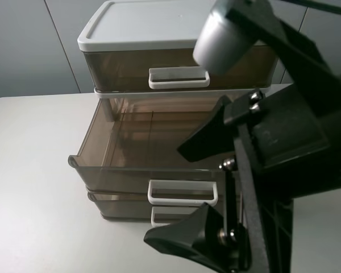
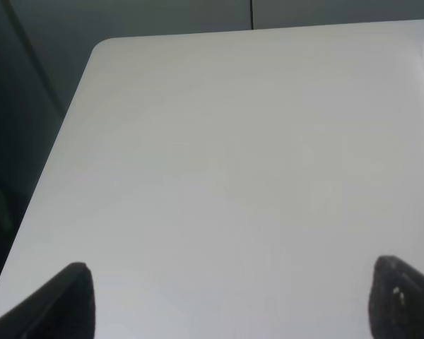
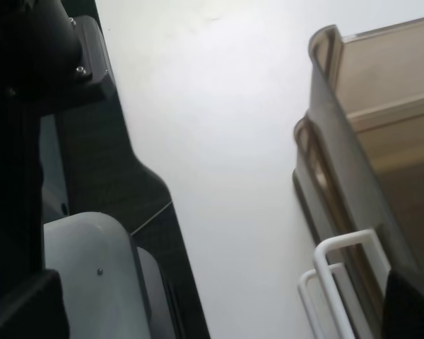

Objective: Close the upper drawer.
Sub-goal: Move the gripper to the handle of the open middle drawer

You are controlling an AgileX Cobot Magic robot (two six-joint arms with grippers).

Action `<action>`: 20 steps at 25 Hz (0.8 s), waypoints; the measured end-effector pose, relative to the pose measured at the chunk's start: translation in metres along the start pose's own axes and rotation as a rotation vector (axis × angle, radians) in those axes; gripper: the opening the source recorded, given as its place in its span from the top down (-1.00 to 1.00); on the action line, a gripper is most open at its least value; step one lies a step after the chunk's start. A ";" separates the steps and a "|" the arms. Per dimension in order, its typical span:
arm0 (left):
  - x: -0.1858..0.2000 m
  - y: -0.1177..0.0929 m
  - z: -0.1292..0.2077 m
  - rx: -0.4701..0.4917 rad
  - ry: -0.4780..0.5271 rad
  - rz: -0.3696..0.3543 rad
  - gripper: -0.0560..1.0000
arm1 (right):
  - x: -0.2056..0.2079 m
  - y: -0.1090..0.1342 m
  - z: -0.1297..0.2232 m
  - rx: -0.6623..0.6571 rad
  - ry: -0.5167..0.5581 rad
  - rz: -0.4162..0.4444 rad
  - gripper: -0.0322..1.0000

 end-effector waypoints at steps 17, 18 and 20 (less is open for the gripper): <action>0.000 0.000 0.000 0.000 0.000 0.000 -0.51 | -0.051 0.013 0.028 -0.009 0.203 -0.171 -0.36; 0.000 0.000 0.000 0.000 0.000 0.000 -0.51 | -0.054 0.013 0.030 -0.010 0.214 -0.173 -0.36; 0.000 0.000 0.000 0.000 0.000 0.000 -0.51 | -0.059 0.012 0.034 -0.012 0.236 -0.178 -0.36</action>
Point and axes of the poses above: a point on each arm's last joint axis where the gripper is mounted, x pointing back along that axis away from the gripper, y along the wrist's bending axis when the last joint is at zero, z = x × y, the point moved 8 cm from there along -x, pointing out along that axis toward the gripper, and after that the axes turned 4 degrees about x, right-handed, at the moved point
